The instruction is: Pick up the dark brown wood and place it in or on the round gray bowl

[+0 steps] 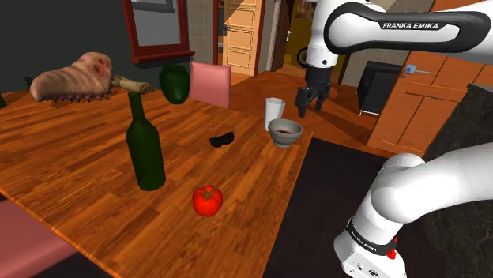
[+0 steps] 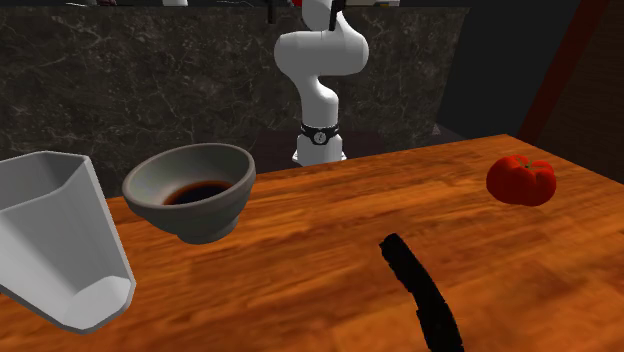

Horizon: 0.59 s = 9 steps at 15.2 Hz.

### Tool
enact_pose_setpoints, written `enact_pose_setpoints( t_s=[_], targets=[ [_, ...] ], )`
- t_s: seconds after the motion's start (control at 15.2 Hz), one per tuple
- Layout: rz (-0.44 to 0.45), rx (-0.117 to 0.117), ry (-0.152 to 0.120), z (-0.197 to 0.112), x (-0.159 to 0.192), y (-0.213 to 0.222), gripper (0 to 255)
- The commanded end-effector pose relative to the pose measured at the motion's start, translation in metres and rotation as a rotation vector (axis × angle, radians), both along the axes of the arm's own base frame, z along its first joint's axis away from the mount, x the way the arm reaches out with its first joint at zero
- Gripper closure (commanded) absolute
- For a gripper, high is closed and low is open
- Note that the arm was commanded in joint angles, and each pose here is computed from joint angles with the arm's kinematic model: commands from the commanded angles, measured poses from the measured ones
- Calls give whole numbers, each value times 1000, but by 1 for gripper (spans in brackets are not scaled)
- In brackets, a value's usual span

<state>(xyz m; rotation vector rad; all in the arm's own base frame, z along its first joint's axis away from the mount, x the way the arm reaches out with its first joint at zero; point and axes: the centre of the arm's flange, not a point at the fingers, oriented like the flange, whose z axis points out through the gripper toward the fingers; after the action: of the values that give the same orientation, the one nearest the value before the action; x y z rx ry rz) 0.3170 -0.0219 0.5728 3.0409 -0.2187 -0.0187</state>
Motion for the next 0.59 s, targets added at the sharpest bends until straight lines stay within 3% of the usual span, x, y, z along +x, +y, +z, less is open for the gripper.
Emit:
enact_pose_setpoints(
  t_s=[0.0, 0.53],
  targets=[
    [0, 0, 0, 0, 0, 0, 0],
    [153, 12, 58, -39, 103, 16, 0]
  ],
)
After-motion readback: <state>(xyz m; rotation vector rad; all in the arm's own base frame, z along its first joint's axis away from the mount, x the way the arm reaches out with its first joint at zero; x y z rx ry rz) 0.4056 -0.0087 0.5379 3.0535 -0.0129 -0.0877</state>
